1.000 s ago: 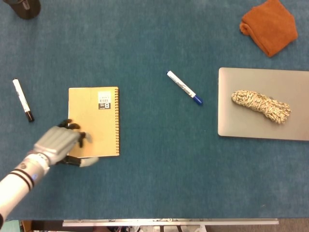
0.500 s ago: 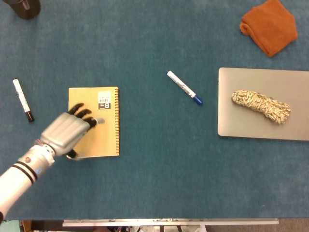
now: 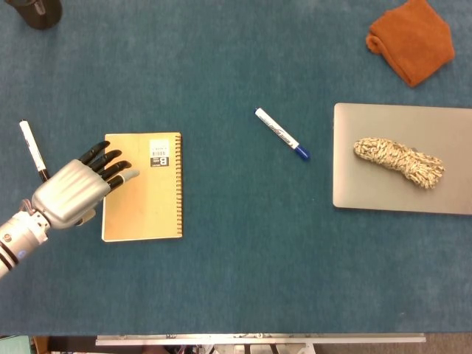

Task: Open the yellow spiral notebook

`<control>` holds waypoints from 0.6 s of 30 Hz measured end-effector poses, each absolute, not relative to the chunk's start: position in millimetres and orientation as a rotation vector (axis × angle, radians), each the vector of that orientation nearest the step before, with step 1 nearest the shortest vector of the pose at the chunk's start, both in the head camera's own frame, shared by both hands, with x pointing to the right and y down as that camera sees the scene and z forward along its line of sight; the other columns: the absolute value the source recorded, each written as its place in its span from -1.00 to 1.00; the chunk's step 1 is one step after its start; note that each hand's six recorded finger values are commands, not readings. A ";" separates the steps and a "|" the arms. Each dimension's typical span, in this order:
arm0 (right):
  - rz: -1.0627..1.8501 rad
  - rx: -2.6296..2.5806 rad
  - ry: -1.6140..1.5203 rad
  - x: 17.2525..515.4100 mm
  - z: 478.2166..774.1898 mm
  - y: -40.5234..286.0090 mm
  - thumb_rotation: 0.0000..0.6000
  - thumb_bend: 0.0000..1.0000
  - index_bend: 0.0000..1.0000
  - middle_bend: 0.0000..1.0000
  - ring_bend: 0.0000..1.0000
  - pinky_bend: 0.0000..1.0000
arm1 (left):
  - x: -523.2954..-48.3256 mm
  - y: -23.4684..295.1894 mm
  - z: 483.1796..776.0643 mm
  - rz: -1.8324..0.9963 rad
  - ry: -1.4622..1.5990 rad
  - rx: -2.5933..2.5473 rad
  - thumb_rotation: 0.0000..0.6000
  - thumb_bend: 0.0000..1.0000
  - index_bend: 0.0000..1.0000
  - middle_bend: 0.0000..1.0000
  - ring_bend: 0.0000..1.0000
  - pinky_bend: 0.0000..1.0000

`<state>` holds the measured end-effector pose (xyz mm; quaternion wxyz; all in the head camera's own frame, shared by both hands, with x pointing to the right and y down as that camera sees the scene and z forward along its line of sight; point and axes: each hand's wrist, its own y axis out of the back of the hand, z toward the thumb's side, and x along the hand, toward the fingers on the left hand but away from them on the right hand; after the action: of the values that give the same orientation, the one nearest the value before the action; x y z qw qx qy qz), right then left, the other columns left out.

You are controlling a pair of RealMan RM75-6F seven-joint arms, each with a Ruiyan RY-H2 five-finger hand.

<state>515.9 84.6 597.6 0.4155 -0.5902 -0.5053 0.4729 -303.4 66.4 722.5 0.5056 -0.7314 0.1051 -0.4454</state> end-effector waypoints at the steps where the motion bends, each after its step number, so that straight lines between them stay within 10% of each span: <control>1: 1.185 -1.481 -1.267 514.9 596.8 84.2 1.00 -0.62 -0.68 -0.58 -0.80 -0.64 | -304.4 66.4 724.1 -1.059 0.254 -1.768 1.00 -0.59 -0.76 -0.73 -0.87 -1.00; 18: 1.205 -1.464 -1.256 510.3 593.2 85.0 1.00 -0.61 -0.68 -0.58 -0.80 -0.65 | -312.9 59.7 761.3 -0.990 0.225 -1.770 1.00 -0.59 -0.75 -0.74 -0.87 -1.00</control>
<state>510.3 85.0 593.2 0.4201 -0.5842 -0.5010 0.4809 -312.9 59.7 761.3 0.5231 -0.7394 0.0939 -0.4134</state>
